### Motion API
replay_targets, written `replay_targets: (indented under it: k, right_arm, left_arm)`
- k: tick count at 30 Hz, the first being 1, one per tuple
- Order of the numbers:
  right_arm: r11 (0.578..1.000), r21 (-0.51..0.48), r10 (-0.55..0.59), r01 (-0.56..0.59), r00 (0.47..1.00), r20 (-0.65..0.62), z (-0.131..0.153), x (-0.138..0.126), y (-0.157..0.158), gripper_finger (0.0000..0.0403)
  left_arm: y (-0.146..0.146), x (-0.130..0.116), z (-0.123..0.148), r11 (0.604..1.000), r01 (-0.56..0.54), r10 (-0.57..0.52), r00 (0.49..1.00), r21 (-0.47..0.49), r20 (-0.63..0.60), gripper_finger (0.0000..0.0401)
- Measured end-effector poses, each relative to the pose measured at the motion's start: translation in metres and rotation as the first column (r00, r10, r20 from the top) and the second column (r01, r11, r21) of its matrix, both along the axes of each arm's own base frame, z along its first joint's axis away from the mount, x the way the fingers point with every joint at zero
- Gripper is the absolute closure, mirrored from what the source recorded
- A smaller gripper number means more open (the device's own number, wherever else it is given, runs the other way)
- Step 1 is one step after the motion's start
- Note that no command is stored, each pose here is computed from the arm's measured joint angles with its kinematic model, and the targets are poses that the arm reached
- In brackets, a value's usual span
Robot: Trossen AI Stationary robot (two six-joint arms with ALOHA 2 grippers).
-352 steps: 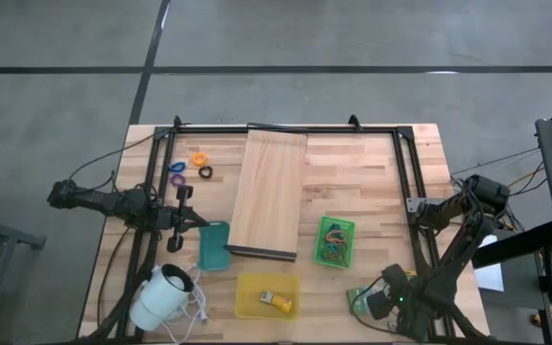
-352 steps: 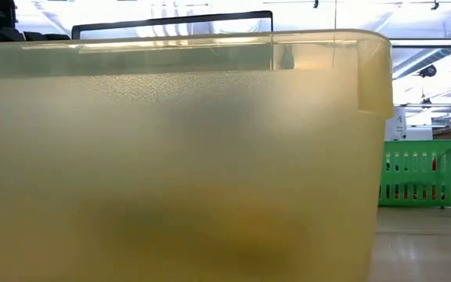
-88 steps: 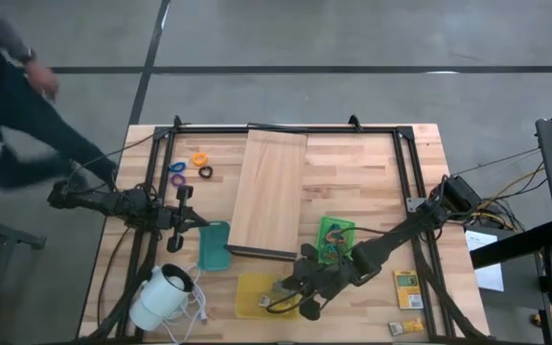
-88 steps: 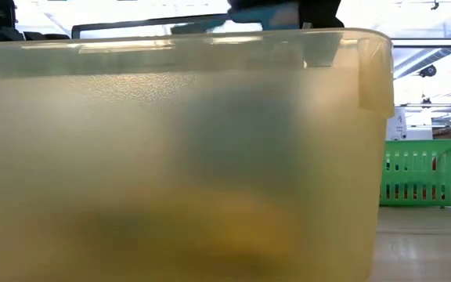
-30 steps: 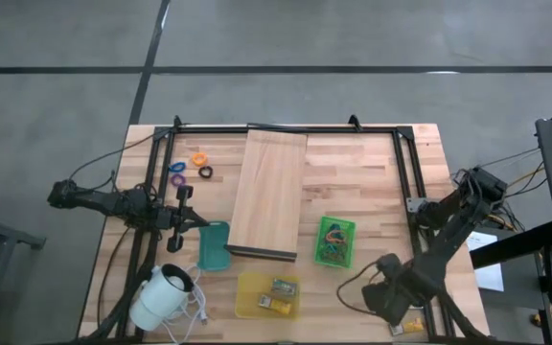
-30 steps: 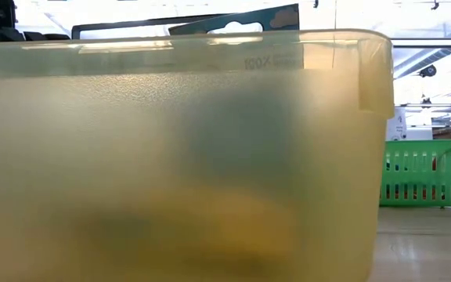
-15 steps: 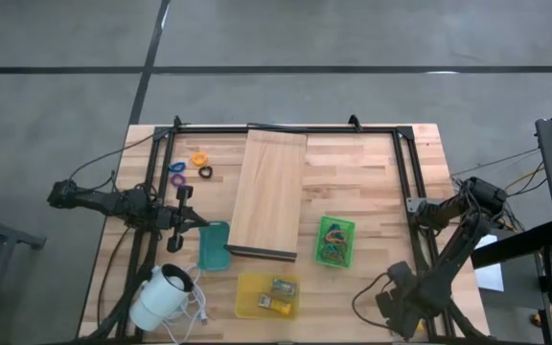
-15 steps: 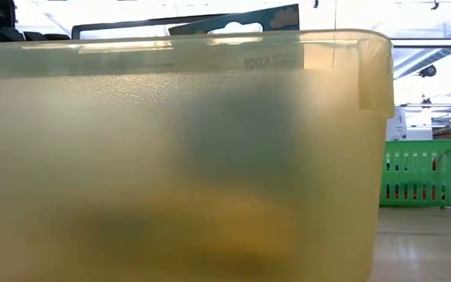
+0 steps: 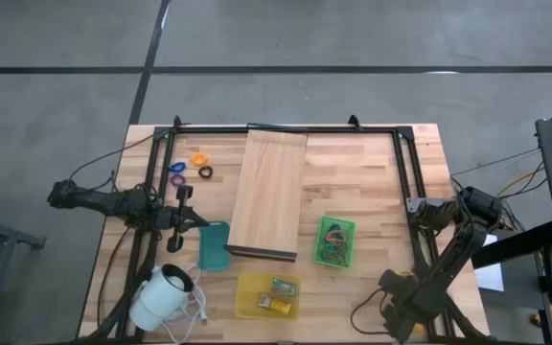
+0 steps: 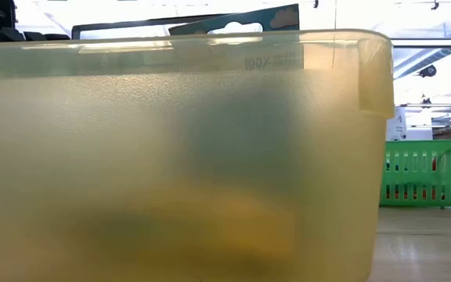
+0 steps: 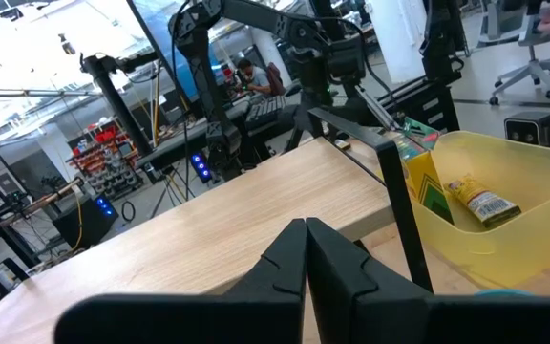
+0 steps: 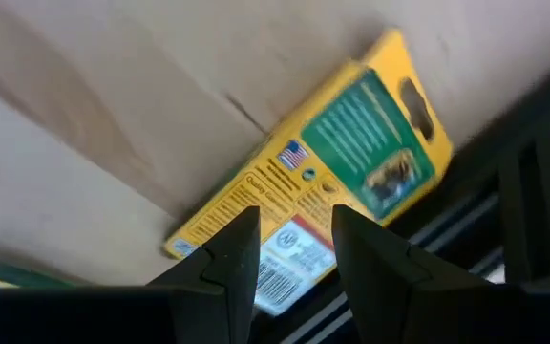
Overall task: Pick & Place Office Desk Supplies
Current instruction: Put the large yellow crayon box into the yellow bin
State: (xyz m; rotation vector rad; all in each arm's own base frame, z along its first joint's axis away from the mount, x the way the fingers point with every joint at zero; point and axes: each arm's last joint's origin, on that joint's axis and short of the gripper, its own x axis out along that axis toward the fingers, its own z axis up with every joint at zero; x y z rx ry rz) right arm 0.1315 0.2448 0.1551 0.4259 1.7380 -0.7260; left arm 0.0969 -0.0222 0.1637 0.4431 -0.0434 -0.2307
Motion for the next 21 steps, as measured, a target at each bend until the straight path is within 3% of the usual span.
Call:
replay_targets:
  k: [3, 5, 15, 21]
  right_arm:
    - [0.990, 0.020, 0.142, -0.141, 0.990, -0.028, -0.008, 0.001, 0.001, 0.0275]
    - [0.985, 0.019, 0.173, -0.172, 0.984, -0.044, -0.012, 0.001, 0.002, 0.0275]
    - [0.993, -0.012, 0.114, -0.115, 0.993, -0.039, -0.013, 0.007, 0.008, 0.0275]
    - [0.993, 0.000, 0.118, -0.118, 0.990, 0.083, -0.005, 0.020, 0.016, 0.0275]
  left_arm:
    - [0.000, 0.000, 0.000, 1.000, 0.000, 0.000, 1.000, 0.000, 0.000, 0.0389]
    - [0.000, 0.000, 0.000, 1.000, 0.000, 0.000, 1.000, 0.000, 0.000, 0.0389]
    - [0.000, 0.000, 0.000, 1.000, 0.001, -0.001, 1.000, 0.000, 0.000, 0.0389]
    - [0.000, 0.000, 0.000, 1.000, 0.001, -0.001, 1.000, 0.000, -0.001, 0.0389]
